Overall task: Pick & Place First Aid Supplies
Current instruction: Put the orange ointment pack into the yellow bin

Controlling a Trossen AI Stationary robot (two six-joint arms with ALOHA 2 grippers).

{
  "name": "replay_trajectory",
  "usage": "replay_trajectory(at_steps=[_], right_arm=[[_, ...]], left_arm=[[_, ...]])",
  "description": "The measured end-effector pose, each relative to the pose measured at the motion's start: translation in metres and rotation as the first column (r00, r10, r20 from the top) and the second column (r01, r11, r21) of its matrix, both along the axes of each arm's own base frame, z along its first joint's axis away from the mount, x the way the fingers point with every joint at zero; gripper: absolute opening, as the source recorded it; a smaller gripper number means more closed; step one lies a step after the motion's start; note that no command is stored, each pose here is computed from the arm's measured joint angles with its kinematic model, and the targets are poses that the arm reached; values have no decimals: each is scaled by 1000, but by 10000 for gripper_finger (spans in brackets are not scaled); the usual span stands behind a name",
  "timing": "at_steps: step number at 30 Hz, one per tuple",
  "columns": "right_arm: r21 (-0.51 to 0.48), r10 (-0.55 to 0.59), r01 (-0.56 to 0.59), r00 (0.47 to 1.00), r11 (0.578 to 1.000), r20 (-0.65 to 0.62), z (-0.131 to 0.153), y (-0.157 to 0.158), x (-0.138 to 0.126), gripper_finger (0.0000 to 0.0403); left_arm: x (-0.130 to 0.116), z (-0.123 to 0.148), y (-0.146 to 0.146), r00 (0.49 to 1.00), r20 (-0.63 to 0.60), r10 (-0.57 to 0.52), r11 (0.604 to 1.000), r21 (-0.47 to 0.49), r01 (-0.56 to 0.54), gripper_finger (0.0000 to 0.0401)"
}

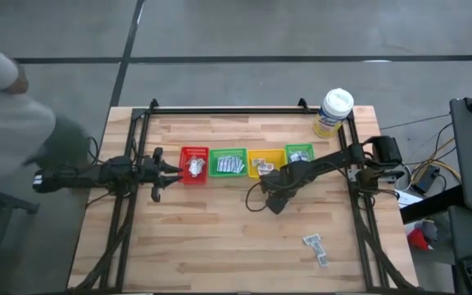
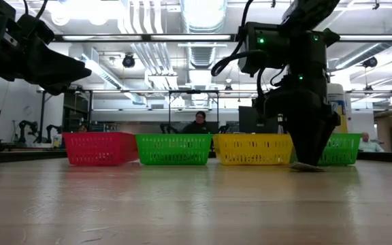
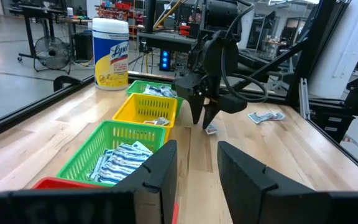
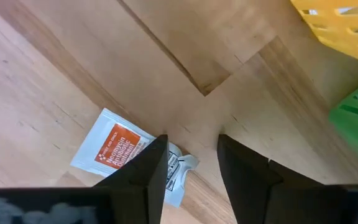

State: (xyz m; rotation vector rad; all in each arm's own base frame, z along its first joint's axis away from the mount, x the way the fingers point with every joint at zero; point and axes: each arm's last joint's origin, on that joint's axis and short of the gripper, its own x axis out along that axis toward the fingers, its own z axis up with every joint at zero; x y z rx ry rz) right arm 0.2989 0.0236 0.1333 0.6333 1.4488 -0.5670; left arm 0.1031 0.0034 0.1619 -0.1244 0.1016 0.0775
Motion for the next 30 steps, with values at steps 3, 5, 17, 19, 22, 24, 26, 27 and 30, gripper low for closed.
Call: replay_trajectory(at_steps=[3,5,17,19,22,24,26,27,30], right_arm=[[-1,15,-15,1000,1000,9,3,0,-1,150],[-2,18,-18,1000,1000,13,4,0,-1,156],[-17,33,-33,999,999,42,19,-1,-6,191],[-8,4,-4,999,1000,38,23,-1,-9,194],[44,-31,31,999,999,13,28,1,-14,196],[81,12,-13,1000,997,13,29,7,-15,196],[87,99,-101,995,991,21,30,15,-16,195],[84,144,-146,989,986,26,30,19,-17,195],[47,285,-287,958,957,37,30,27,-18,196]], left_arm=[[0,0,0,1000,0,0,1000,0,0,113],[0,0,0,1000,0,1,1000,0,-1,113],[0,0,0,1000,0,0,1000,0,0,113],[0,0,0,1000,0,0,1000,0,0,113],[0,0,0,1000,1,0,1000,0,0,113],[0,0,0,1000,0,0,1000,0,0,113],[0,0,0,1000,0,0,1000,0,0,113],[0,0,0,1000,0,0,1000,0,0,113],[0,0,0,1000,-1,0,1000,2,0,113]])
